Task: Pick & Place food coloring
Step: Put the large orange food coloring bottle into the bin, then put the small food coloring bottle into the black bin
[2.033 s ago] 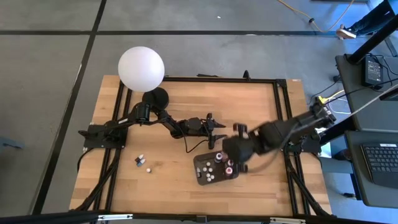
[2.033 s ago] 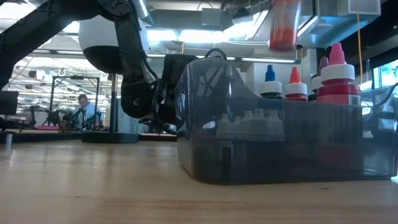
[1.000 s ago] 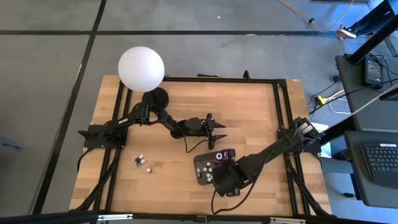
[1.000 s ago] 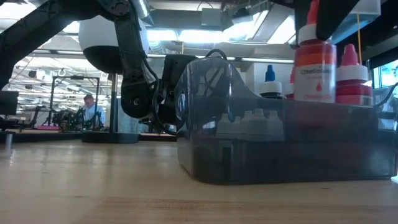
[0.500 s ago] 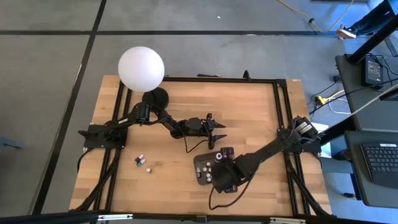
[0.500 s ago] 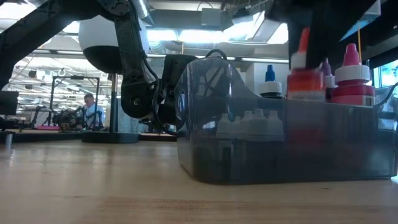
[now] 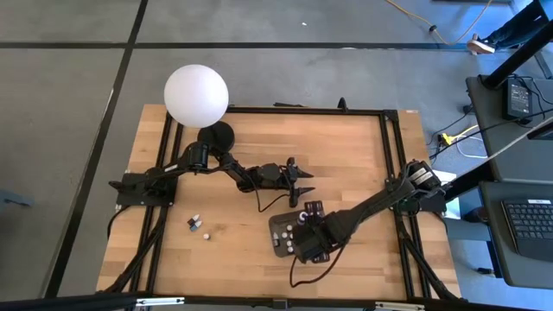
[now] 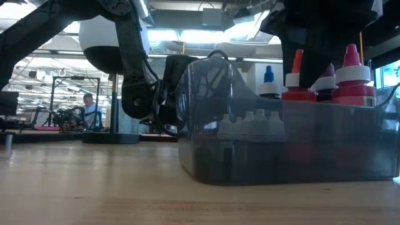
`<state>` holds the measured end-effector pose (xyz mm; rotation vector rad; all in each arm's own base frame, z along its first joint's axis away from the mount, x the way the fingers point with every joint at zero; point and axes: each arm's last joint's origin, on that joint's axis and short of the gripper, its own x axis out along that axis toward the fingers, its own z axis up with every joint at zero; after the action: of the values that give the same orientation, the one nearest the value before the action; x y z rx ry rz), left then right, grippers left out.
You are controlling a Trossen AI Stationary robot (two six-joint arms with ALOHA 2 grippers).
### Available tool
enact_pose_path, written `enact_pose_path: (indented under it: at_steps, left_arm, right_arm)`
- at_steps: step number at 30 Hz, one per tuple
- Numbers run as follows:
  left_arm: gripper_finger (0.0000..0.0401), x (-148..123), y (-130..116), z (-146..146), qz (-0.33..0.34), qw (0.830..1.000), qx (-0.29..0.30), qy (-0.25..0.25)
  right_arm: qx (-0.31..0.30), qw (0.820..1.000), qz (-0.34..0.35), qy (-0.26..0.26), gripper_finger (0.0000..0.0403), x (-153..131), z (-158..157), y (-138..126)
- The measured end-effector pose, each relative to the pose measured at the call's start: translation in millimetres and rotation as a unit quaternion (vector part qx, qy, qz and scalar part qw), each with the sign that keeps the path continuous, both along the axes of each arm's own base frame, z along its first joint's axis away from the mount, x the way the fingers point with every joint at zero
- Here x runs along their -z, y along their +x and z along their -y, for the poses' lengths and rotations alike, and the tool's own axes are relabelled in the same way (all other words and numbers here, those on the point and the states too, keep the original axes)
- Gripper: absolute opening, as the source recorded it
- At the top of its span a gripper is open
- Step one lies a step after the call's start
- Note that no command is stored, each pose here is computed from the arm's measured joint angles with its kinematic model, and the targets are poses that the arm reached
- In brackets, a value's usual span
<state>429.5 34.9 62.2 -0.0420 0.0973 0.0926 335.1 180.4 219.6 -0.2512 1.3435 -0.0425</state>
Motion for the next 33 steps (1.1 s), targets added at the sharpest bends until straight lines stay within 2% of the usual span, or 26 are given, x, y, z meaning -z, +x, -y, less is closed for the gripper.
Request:
enact_pose_path:
  at_steps: [6, 14, 22, 25, 29, 33]
  left_arm:
    - [0.0217, 1.9, -0.2, 0.0, -0.008, 1.000, 0.000, -0.001]
    - [0.0217, 1.8, -0.2, 0.0, -0.008, 1.000, 0.000, -0.001]
    - [0.0217, 1.7, -0.2, 0.1, -0.007, 1.000, 0.001, -0.001]
    - [0.0217, -4.5, -2.9, 1.2, -0.003, 1.000, 0.017, -0.002]
    - [0.0217, -26.1, -9.7, 4.2, 0.017, 0.998, 0.059, -0.004]
    - [0.0217, -51.7, -23.0, 8.1, 0.034, 0.994, 0.101, -0.004]
  right_arm:
    - [-0.012, 1.000, -0.005, -0.002, 0.0159, 0.7, 0.0, -0.5]
    - [-0.010, 1.000, 0.008, -0.026, 0.0219, -3.5, 1.1, 0.6]
    - [-0.016, 0.999, 0.027, -0.019, 0.0232, -45.7, -4.9, -1.7]
    - [-0.023, 0.997, 0.070, -0.024, 0.0231, -69.8, -11.8, -17.7]
    - [-0.024, 0.988, 0.148, -0.038, 0.0232, -103.0, -21.2, -56.6]
    - [-0.020, 0.972, 0.226, -0.068, 0.0232, -114.9, -30.2, -99.8]
